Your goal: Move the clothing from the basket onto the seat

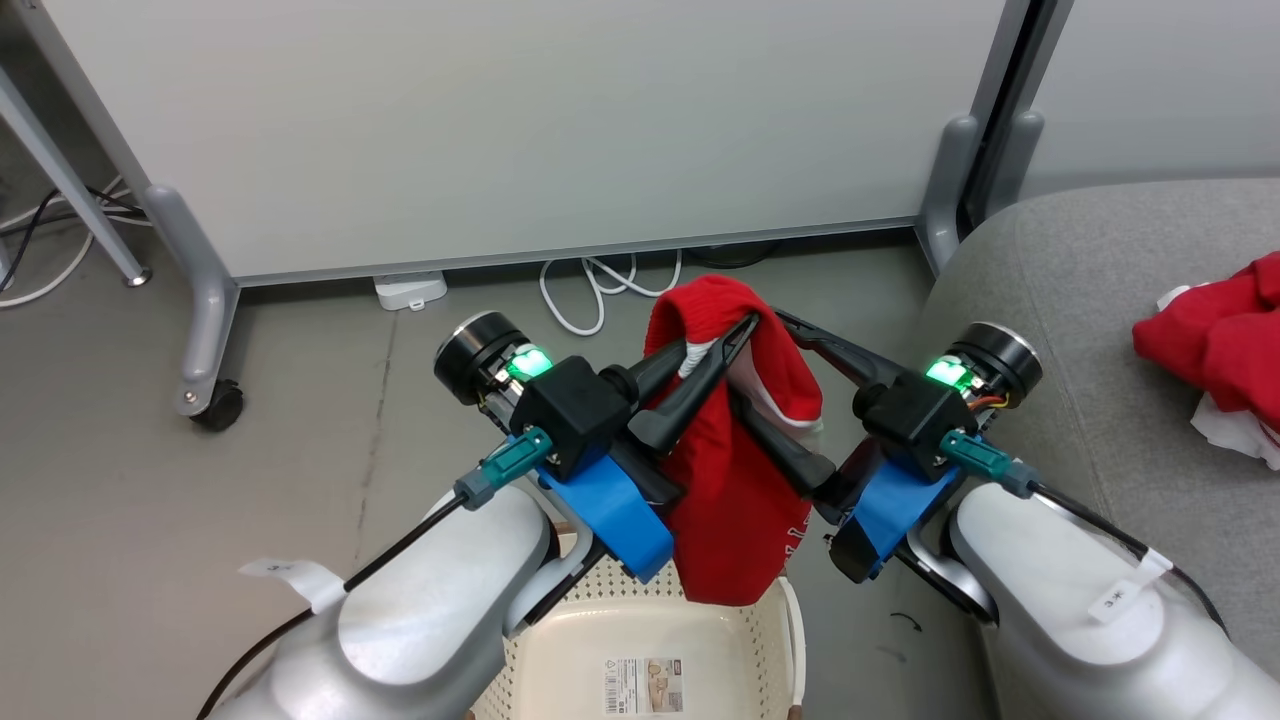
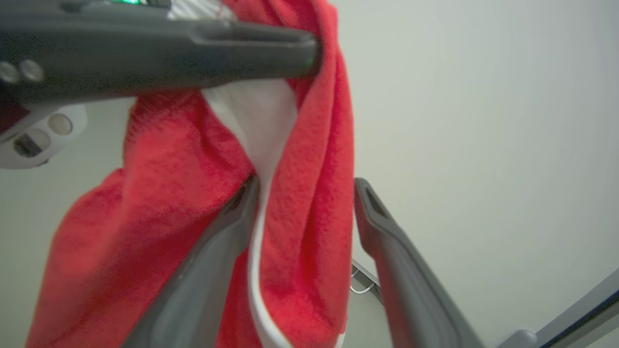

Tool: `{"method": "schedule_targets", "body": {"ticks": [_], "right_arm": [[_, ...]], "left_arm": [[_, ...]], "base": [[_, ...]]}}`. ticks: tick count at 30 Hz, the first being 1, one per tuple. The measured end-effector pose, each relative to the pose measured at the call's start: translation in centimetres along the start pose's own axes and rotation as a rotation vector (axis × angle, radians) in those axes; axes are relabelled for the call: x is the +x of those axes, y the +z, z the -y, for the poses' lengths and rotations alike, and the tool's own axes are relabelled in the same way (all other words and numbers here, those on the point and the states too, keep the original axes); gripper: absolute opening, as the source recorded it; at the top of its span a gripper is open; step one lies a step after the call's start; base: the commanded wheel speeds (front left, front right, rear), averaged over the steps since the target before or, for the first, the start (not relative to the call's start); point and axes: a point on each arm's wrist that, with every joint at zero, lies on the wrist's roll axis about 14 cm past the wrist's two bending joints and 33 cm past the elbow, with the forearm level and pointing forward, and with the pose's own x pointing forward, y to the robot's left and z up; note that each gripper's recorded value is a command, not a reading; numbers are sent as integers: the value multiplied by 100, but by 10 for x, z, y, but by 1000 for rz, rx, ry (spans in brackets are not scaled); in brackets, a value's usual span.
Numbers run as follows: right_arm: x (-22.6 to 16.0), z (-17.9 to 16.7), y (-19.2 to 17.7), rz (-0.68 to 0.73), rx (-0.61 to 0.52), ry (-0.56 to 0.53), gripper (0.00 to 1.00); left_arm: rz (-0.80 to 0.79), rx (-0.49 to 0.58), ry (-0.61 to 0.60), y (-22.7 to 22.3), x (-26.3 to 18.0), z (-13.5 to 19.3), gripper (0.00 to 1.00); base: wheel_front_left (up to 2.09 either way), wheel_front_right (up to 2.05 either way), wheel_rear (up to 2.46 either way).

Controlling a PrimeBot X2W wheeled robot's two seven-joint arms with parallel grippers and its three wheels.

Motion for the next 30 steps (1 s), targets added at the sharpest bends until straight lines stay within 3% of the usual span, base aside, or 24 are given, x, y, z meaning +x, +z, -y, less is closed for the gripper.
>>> {"method": "schedule_targets", "body": {"ticks": [7,8,9,30], "right_arm": [[7,-13,-15,-56,39,59,100],[8,-13,-16,-56,49,58,45],[8,-13,-16,-57,56,58,3],[5,-7,-20,-51,101,19,0]], "left_arm": [[3,4,-18,1,2,6,0],[3,3,-19,1,2,6,0],[3,2,-19,1,2,5,0],[-11,-7,-21,-6,4,3,0]], "base": [[0,0,0],[0,0,0],[0,0,0],[0,0,0]]}}
